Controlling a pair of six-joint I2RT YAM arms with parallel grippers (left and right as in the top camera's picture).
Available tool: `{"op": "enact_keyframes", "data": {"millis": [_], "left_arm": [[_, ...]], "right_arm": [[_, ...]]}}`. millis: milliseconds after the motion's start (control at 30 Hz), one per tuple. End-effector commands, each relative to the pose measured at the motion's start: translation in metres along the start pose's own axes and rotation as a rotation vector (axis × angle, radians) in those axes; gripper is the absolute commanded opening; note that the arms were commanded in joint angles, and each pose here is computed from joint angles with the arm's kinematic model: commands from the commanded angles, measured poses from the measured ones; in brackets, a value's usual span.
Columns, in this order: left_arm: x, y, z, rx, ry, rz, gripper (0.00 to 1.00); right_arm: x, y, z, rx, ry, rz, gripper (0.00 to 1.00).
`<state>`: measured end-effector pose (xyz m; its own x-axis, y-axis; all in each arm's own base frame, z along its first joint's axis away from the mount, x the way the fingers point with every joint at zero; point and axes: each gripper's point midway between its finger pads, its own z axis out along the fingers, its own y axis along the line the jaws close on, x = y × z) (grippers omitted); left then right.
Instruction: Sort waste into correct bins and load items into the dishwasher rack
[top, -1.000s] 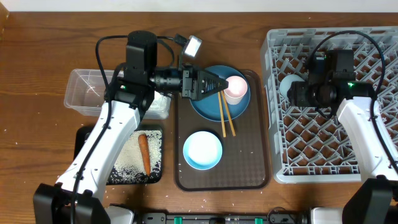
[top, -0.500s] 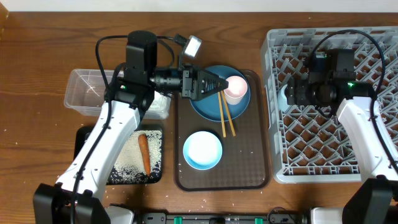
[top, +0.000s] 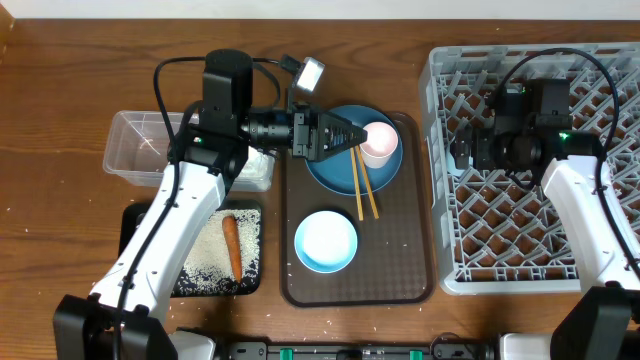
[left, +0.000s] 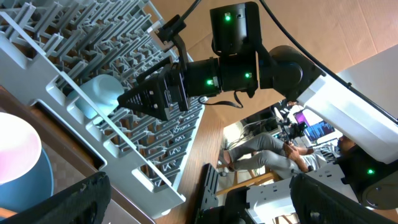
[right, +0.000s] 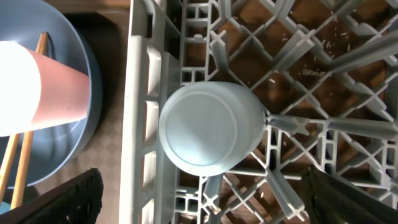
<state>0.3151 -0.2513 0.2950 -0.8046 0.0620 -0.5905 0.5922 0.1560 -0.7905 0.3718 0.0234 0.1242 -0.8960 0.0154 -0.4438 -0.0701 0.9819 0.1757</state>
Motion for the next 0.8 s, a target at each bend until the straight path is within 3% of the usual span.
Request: {"op": "enact_keyframes", "data": {"millis": [0,767], "left_arm": [[-0.0019,-0.0034,-0.0009,0.004,-0.003,0.028,0.94],[-0.0018,-0.0035,-0.0008,0.004,-0.003,0.029,0.94]], "right_arm": [[-0.0072,0.0075,-0.0066,-0.016,-0.018,-0.018,0.99],[-0.0050,0.0075,-0.0065,-0.016,-0.009,-0.016,0.99]]}}
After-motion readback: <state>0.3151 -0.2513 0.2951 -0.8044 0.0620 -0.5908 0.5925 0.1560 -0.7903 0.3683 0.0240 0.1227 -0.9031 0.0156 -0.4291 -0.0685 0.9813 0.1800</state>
